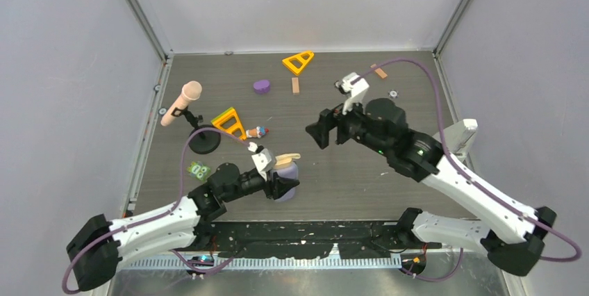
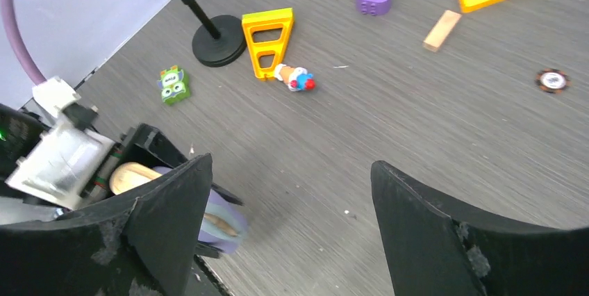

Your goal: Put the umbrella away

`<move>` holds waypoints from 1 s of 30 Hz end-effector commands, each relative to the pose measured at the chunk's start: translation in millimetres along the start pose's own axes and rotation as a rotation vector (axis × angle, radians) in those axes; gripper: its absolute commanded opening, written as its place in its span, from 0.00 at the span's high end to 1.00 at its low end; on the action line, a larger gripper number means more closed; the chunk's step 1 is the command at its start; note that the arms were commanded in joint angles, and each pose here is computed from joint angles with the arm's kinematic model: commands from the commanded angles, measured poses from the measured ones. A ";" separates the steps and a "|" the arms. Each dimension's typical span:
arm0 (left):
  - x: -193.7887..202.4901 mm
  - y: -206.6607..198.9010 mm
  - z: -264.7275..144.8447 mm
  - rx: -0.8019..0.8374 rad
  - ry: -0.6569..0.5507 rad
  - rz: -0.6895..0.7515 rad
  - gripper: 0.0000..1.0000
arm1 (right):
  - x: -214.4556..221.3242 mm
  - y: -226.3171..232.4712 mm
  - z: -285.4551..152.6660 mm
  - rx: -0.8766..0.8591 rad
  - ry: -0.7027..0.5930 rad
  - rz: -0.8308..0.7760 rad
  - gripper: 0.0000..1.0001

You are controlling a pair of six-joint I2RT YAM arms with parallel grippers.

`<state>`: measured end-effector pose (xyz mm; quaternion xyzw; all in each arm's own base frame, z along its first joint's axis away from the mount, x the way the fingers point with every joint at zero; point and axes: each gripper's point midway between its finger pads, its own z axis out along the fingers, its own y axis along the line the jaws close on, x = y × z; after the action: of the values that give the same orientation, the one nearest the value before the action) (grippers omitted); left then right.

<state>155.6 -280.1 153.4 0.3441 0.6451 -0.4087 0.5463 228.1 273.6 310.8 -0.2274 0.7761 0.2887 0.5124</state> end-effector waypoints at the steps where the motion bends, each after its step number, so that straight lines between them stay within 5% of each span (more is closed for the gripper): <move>1: -31.1 -35.5 -17.1 0.141 0.092 -0.117 1.00 | 8.4 -16.5 -28.4 -0.001 -0.075 -0.079 0.11; 9: -73.8 -63.3 -54.6 0.124 0.338 -0.360 1.00 | 89.3 3.3 -48.3 -0.223 -0.153 -0.209 0.16; 16: -96.8 -66.0 -61.0 0.036 0.402 -0.575 1.00 | 109.7 52.5 -48.2 -0.337 -0.306 -0.299 0.25; 30: -112.3 -63.5 -49.6 0.020 0.377 -0.654 1.00 | 110.0 130.8 -37.6 -0.401 -0.366 -0.419 0.42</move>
<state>93.1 -251.7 236.4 0.1979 0.8407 -0.4505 0.2259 77.7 321.0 201.1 -0.4615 0.5707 0.3485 0.5830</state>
